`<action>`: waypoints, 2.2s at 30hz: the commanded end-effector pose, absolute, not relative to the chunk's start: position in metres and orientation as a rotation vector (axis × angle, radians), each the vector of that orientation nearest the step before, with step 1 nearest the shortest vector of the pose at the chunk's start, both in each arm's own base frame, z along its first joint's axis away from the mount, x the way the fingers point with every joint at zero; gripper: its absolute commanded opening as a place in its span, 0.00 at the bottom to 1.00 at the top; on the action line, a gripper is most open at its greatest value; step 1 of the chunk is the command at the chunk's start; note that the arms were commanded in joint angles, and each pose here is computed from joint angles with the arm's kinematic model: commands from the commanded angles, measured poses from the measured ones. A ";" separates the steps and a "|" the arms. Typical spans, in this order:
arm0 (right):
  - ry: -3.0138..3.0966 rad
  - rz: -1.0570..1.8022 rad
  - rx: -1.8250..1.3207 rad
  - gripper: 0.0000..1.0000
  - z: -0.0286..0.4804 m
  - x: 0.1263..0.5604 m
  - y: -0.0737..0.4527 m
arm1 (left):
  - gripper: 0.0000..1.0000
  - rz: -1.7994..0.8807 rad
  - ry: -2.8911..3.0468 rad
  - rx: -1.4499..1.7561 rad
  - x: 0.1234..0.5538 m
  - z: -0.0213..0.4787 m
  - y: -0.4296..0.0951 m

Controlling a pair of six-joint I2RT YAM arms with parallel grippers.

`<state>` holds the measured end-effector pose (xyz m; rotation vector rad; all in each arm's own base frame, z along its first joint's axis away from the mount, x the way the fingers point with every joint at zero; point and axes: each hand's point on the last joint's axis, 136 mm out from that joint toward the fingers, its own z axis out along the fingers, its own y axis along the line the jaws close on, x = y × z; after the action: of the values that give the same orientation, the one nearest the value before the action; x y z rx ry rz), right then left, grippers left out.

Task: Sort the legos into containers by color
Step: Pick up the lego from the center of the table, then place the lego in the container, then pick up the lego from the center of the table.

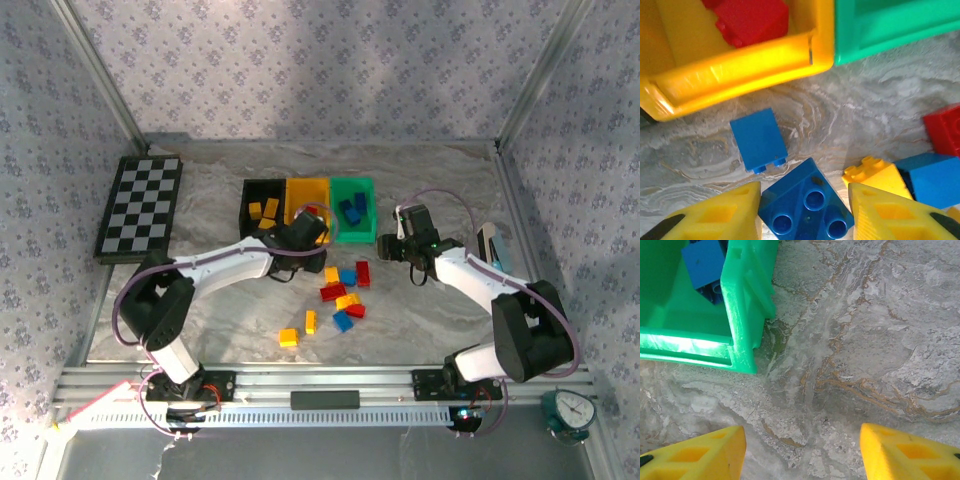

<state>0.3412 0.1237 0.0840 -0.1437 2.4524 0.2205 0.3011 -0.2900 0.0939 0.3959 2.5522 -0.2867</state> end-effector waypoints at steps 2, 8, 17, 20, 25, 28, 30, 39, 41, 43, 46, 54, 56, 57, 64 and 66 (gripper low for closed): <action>2.439 0.278 -0.163 0.63 0.084 0.338 0.134 | 0.42 -0.264 2.483 0.463 0.323 0.124 -0.312; 2.453 0.275 -0.201 0.63 0.081 0.337 0.145 | 0.43 -0.290 2.449 0.511 0.350 0.141 -0.346; 2.441 0.266 -0.230 0.63 0.086 0.335 0.151 | 0.44 -0.211 2.409 0.588 0.397 0.160 -0.380; 2.432 0.258 -0.237 0.64 0.087 0.334 0.152 | 0.46 -0.192 2.439 0.585 0.403 0.147 -0.382; 2.431 0.250 -0.239 0.64 0.088 0.334 0.152 | 0.60 -0.218 2.423 0.565 0.407 0.153 -0.387; 2.431 0.258 -0.240 0.64 0.088 0.334 0.154 | 0.66 -0.196 2.428 0.567 0.405 0.147 -0.381; 2.435 0.271 -0.247 0.64 0.087 0.333 0.156 | 0.66 -0.185 2.428 0.559 0.403 0.147 -0.376; 2.415 0.263 -0.228 0.63 0.091 0.333 0.153 | 0.63 -0.351 2.395 0.597 0.353 0.139 -0.371; 2.420 0.255 -0.207 0.63 0.091 0.333 0.149 | 0.63 -0.360 2.400 0.610 0.340 0.132 -0.368; 2.425 0.253 -0.184 0.63 0.090 0.334 0.144 | 0.63 -0.368 2.420 0.621 0.328 0.127 -0.365; 2.430 0.244 -0.150 0.64 0.088 0.334 0.137 | 0.63 -0.375 2.454 0.658 0.312 0.118 -0.365; 2.456 0.254 -0.031 0.64 0.081 0.337 0.114 | 0.63 -0.403 2.508 0.713 0.293 0.101 -0.384; 2.449 0.256 0.009 0.64 0.081 0.337 0.106 | 0.63 -0.415 2.530 0.721 0.290 0.096 -0.390; 2.449 0.259 0.036 0.64 0.080 0.337 0.100 | 0.63 -0.419 2.537 0.724 0.288 0.095 -0.393; 2.444 0.380 0.178 0.64 0.075 0.337 0.081 | 0.65 -0.420 2.613 0.749 0.279 0.077 -0.408; 2.438 0.406 0.187 0.64 0.076 0.337 0.082 | 0.65 -0.418 2.627 0.743 0.280 0.074 -0.411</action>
<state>0.3371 0.0743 0.0701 0.1660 2.4647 0.3100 0.2847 -0.4049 0.0732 0.7488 2.5901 -0.4037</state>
